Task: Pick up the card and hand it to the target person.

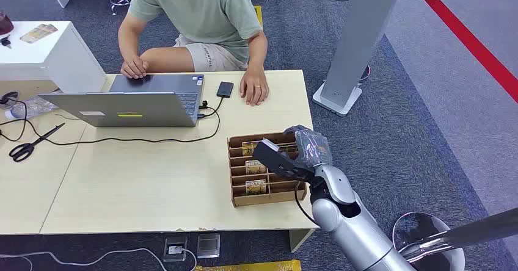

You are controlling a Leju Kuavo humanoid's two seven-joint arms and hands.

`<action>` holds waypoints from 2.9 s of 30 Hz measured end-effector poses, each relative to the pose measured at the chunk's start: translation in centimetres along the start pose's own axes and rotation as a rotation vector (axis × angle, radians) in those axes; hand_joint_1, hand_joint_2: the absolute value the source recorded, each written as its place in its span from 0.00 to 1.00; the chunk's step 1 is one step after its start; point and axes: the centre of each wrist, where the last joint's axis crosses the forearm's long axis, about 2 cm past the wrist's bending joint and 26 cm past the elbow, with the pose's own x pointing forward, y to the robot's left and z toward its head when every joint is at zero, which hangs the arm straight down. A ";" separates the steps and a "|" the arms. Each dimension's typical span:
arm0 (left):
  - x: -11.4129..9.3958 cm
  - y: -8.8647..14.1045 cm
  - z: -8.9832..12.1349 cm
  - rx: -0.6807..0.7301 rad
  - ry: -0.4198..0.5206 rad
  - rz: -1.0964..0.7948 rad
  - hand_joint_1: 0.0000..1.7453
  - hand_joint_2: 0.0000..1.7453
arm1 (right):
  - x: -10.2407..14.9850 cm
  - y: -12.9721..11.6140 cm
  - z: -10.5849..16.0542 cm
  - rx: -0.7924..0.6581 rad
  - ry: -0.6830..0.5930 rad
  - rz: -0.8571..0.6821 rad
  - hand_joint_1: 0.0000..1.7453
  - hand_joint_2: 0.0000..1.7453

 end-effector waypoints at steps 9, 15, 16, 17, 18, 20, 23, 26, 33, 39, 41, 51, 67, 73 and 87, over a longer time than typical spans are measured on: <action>0.0 0.0 0.0 0.000 0.000 0.000 0.00 0.00 | 0.0 0.2 0.0 0.011 0.001 0.003 0.77 1.00; 0.0 0.0 0.0 0.000 -0.001 0.000 0.00 0.00 | 0.0 0.4 0.1 0.017 -0.002 0.004 0.86 1.00; 0.0 0.0 0.0 0.000 -0.001 0.000 0.00 0.00 | 0.0 0.4 0.1 0.017 -0.002 0.004 0.87 1.00; 0.0 0.0 0.0 0.000 -0.002 0.000 0.00 0.00 | 0.0 0.4 0.1 0.017 -0.002 0.004 0.88 1.00; 0.0 0.0 0.0 0.000 -0.002 0.000 0.00 0.00 | 0.0 0.4 0.1 0.017 -0.002 0.004 0.88 1.00; 0.0 0.0 0.0 -0.003 -0.002 0.000 0.00 0.00 | 0.0 0.4 0.1 0.017 -0.002 0.004 0.88 1.00; 0.0 0.0 0.0 -0.005 -0.003 -0.001 0.00 0.00 | 0.1 0.4 0.1 0.018 0.000 0.004 0.88 1.00; 0.0 0.0 0.0 0.000 -0.007 0.000 0.00 0.00 | 0.1 0.4 0.1 0.017 0.003 0.004 0.88 1.00; 0.0 0.0 0.0 0.001 -0.012 0.001 0.00 0.00 | 0.2 0.2 0.2 -0.024 -0.016 0.003 0.88 1.00; -0.1 0.0 0.0 0.001 -0.018 0.002 0.00 0.00 | 1.1 -1.5 1.1 -0.155 -0.098 -0.015 0.88 1.00; -0.1 0.0 0.0 0.002 -0.019 0.003 0.00 0.00 | 1.4 -2.5 1.5 -0.210 -0.128 -0.025 0.88 1.00; -0.2 0.0 0.0 0.005 -0.018 -0.002 0.00 0.00 | 2.1 -6.3 3.3 -0.314 -0.223 -0.120 0.88 1.00; 1.5 -0.1 0.1 0.003 -0.050 -0.056 0.00 0.00 | 3.3 -9.3 -8.9 -0.243 -0.201 -0.021 0.88 1.00; 1.5 -0.1 0.1 0.008 -0.047 -0.061 0.00 0.00 | 3.0 -9.0 -11.0 -0.195 -0.149 0.031 0.44 1.00; 1.3 -0.1 0.1 0.001 -0.071 -0.052 0.00 0.00 | 2.4 -6.2 -11.5 -0.098 -0.110 0.035 0.00 1.00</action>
